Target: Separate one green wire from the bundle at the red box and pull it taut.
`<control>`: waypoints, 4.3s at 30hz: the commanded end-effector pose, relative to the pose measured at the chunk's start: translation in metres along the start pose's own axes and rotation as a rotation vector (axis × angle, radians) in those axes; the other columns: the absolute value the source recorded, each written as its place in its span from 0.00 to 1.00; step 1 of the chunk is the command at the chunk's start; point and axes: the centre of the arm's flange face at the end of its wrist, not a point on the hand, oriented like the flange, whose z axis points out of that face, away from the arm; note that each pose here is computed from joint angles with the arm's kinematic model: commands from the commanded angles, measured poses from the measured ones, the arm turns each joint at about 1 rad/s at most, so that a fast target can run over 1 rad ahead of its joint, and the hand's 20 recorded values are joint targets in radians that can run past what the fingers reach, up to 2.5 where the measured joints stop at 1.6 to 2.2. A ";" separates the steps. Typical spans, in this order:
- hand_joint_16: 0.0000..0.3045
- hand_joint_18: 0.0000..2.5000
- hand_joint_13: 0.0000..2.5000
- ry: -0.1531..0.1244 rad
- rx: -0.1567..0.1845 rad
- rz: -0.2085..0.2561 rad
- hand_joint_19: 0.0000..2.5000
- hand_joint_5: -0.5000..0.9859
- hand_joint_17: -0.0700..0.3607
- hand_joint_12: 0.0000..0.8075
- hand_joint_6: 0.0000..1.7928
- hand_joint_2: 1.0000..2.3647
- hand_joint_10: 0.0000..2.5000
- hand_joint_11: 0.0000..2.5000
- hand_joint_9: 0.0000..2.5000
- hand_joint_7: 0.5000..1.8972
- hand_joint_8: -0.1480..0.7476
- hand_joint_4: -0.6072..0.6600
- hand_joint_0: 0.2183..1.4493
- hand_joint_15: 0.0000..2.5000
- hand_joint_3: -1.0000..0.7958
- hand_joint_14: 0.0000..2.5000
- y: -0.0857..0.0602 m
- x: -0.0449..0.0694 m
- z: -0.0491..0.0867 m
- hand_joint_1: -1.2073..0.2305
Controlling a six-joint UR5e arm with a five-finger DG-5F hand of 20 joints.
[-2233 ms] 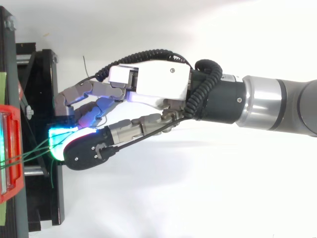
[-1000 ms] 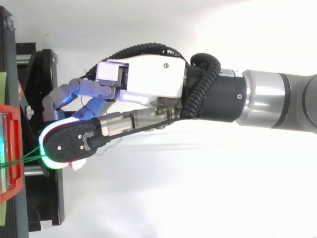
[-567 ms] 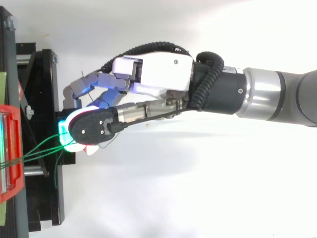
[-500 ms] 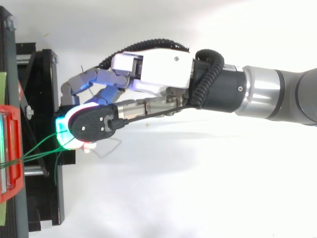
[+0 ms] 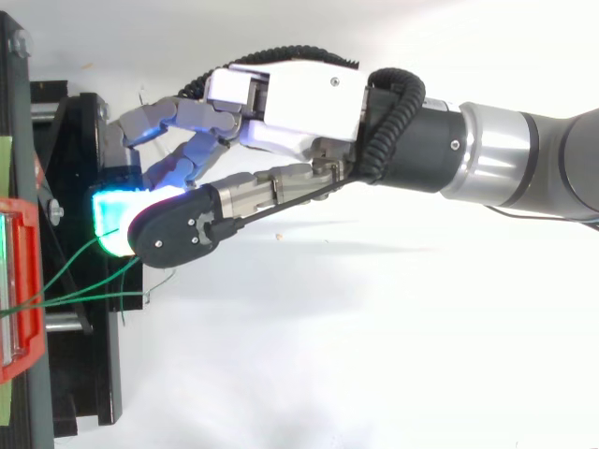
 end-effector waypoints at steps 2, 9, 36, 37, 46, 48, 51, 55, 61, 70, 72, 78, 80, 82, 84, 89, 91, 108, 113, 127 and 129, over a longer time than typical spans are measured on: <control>0.14 0.25 0.30 -0.003 0.003 -0.001 0.17 0.22 0.38 0.41 0.42 0.01 0.01 0.23 0.38 0.52 0.51 0.65 0.32 0.13 0.36 0.01 0.000 -0.004 0.000 0.47; 0.14 0.25 0.30 -0.005 0.001 -0.001 0.17 0.21 0.38 0.42 0.46 0.01 0.01 0.25 0.37 0.50 0.52 0.67 0.31 0.14 0.43 0.00 -0.001 -0.006 0.000 0.45; 0.14 0.27 0.36 0.026 0.044 -0.008 0.17 0.23 0.38 0.40 0.47 0.00 0.01 0.35 0.48 0.49 0.54 0.67 0.31 0.16 0.30 0.01 0.025 0.016 0.009 0.39; 0.14 0.27 0.37 0.026 0.045 -0.008 0.17 0.23 0.38 0.40 0.47 0.00 0.01 0.35 0.48 0.50 0.54 0.66 0.32 0.16 0.31 0.01 0.024 0.017 0.008 0.39; 0.14 0.27 0.36 0.035 0.037 -0.003 0.16 0.22 0.39 0.41 0.48 0.01 0.01 0.36 0.47 0.51 0.54 0.60 0.33 0.17 0.42 0.01 0.029 0.022 0.011 0.33; 0.14 0.27 0.36 0.033 0.042 -0.003 0.16 0.22 0.39 0.40 0.48 0.01 0.01 0.35 0.46 0.51 0.53 0.59 0.33 0.17 0.43 0.01 0.030 0.020 0.011 0.32; 0.14 0.27 0.36 0.036 0.047 -0.004 0.16 0.21 0.39 0.40 0.49 0.02 0.01 0.36 0.45 0.52 0.53 0.56 0.34 0.17 0.44 0.01 0.032 0.021 0.012 0.30; 0.14 0.27 0.36 0.037 0.073 -0.009 0.16 0.21 0.39 0.40 0.49 0.02 0.01 0.35 0.43 0.50 0.52 0.56 0.35 0.17 0.43 0.01 0.031 0.022 0.009 0.29; 0.14 0.27 0.36 0.040 0.086 -0.011 0.16 0.20 0.39 0.39 0.49 0.01 0.01 0.35 0.42 0.48 0.51 0.57 0.37 0.17 0.38 0.01 0.029 0.022 0.008 0.26; 0.14 0.28 0.36 0.040 0.113 -0.014 0.18 0.21 0.39 0.40 0.50 0.02 0.01 0.34 0.44 0.52 0.52 0.59 0.32 0.18 0.43 0.01 0.026 0.021 0.005 0.33; 0.14 0.28 0.36 0.042 0.118 -0.015 0.18 0.21 0.39 0.41 0.49 0.01 0.01 0.33 0.44 0.50 0.52 0.61 0.31 0.18 0.41 0.01 0.027 0.022 0.004 0.36; 0.15 0.27 0.36 0.045 0.119 -0.017 0.18 0.22 0.39 0.41 0.48 0.01 0.01 0.33 0.45 0.48 0.52 0.63 0.30 0.17 0.34 0.01 0.027 0.025 0.004 0.44; 0.15 0.28 0.37 0.047 0.120 -0.016 0.18 0.22 0.40 0.41 0.48 0.00 0.01 0.33 0.46 0.47 0.53 0.64 0.29 0.18 0.31 0.01 0.026 0.026 0.004 0.44; 0.15 0.28 0.37 0.045 0.119 -0.015 0.17 0.22 0.40 0.41 0.47 0.00 0.01 0.33 0.46 0.49 0.53 0.65 0.27 0.18 0.28 0.01 0.027 0.025 0.004 0.41; 0.15 0.28 0.38 0.046 0.119 -0.015 0.17 0.22 0.40 0.42 0.47 0.00 0.01 0.34 0.46 0.50 0.54 0.65 0.26 0.18 0.28 0.01 0.027 0.026 0.004 0.38; 0.15 0.29 0.38 0.046 0.119 -0.015 0.17 0.22 0.41 0.42 0.47 0.00 0.01 0.34 0.46 0.49 0.54 0.65 0.25 0.18 0.28 0.01 0.027 0.026 0.004 0.33; 0.15 0.28 0.38 0.047 0.122 -0.016 0.17 0.22 0.40 0.40 0.47 0.00 0.01 0.35 0.46 0.51 0.53 0.64 0.29 0.18 0.28 0.01 0.026 0.026 0.004 0.30; 0.15 0.28 0.37 0.046 0.122 -0.010 0.19 0.21 0.40 0.42 0.47 0.01 0.01 0.32 0.44 0.53 0.52 0.61 0.30 0.19 0.45 0.01 0.027 0.026 0.004 0.41; 0.15 0.28 0.37 0.046 0.139 0.003 0.18 0.22 0.41 0.43 0.44 0.00 0.01 0.31 0.44 0.49 0.52 0.63 0.28 0.18 0.32 0.01 0.032 0.025 0.001 0.43; 0.15 0.28 0.36 0.051 0.206 0.012 0.18 0.23 0.40 0.41 0.43 0.00 0.01 0.30 0.43 0.49 0.51 0.62 0.28 0.18 0.28 0.01 0.032 0.022 -0.007 0.39; 0.15 0.28 0.36 0.049 0.205 0.014 0.18 0.23 0.40 0.41 0.43 0.00 0.01 0.30 0.44 0.49 0.51 0.62 0.29 0.18 0.30 0.01 0.033 0.021 -0.007 0.39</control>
